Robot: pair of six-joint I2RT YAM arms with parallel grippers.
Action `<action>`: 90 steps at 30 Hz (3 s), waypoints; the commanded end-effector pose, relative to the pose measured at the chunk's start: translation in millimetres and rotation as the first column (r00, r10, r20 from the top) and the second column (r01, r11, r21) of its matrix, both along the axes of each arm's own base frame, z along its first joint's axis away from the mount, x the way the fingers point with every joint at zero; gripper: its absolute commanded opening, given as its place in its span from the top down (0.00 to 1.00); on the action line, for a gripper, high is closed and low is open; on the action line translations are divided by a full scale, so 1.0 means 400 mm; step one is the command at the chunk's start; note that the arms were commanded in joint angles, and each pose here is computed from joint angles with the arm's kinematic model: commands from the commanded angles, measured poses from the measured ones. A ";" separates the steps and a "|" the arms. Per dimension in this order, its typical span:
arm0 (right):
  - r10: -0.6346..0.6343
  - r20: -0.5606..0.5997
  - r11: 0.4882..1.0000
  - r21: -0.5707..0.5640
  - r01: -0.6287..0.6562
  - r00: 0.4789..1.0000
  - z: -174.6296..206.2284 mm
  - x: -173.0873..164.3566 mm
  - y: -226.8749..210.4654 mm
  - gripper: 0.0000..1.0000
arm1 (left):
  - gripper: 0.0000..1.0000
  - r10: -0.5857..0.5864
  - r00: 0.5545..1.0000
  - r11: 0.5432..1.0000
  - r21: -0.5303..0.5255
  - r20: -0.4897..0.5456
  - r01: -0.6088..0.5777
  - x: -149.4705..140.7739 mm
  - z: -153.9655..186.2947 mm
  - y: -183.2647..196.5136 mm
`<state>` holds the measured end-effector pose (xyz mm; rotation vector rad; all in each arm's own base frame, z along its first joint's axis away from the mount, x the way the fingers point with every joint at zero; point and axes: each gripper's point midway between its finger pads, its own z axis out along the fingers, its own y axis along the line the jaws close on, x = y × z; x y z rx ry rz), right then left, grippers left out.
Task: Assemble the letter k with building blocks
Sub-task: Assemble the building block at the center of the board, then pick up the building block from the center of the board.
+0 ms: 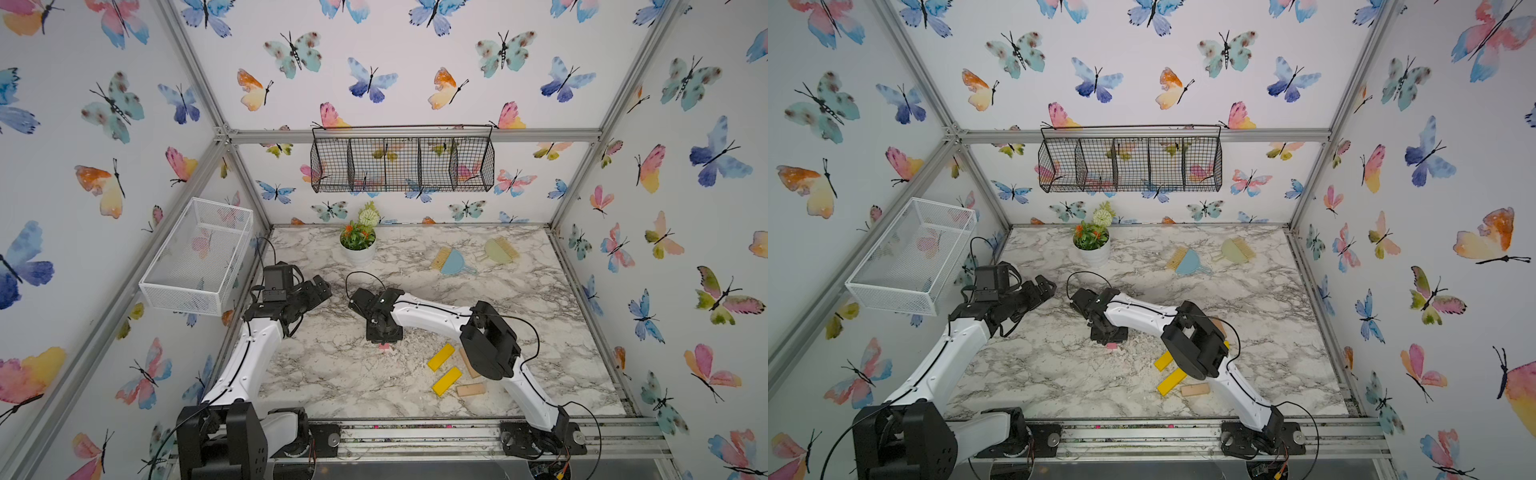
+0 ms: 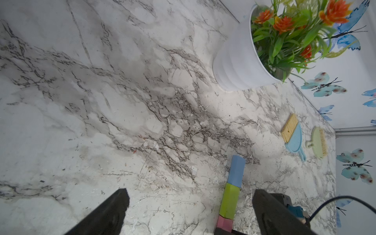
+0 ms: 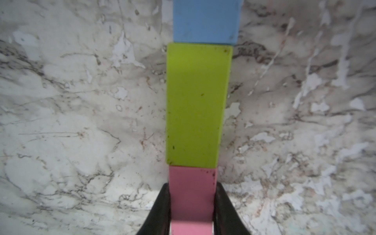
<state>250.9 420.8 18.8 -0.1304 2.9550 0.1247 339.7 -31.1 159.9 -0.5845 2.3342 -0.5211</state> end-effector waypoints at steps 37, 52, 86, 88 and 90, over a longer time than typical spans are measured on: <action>-0.112 0.401 0.946 0.324 -0.027 0.909 0.367 0.149 -0.202 0.27 | 0.02 -0.451 0.892 0.866 0.255 0.029 0.430 -0.046 0.032 -0.407; -0.466 0.408 0.871 0.368 0.326 0.785 0.412 0.176 -0.714 0.08 | 0.07 -0.770 0.629 0.582 0.283 -0.108 0.762 -0.190 -0.135 -0.795; -0.519 0.305 0.839 0.360 0.407 0.799 0.351 0.163 -0.813 0.09 | 0.46 -0.847 0.387 0.279 0.317 -0.363 0.907 -0.347 -0.333 -0.922; -0.520 0.306 0.838 0.364 0.406 0.798 0.353 0.165 -0.812 0.09 | 0.48 -0.844 0.380 0.266 0.319 -0.379 0.910 -0.348 -0.340 -0.919; -0.521 0.304 0.837 0.365 0.408 0.797 0.351 0.165 -0.811 0.09 | 0.50 -0.840 0.380 0.260 0.326 -0.388 0.909 -0.345 -0.339 -0.915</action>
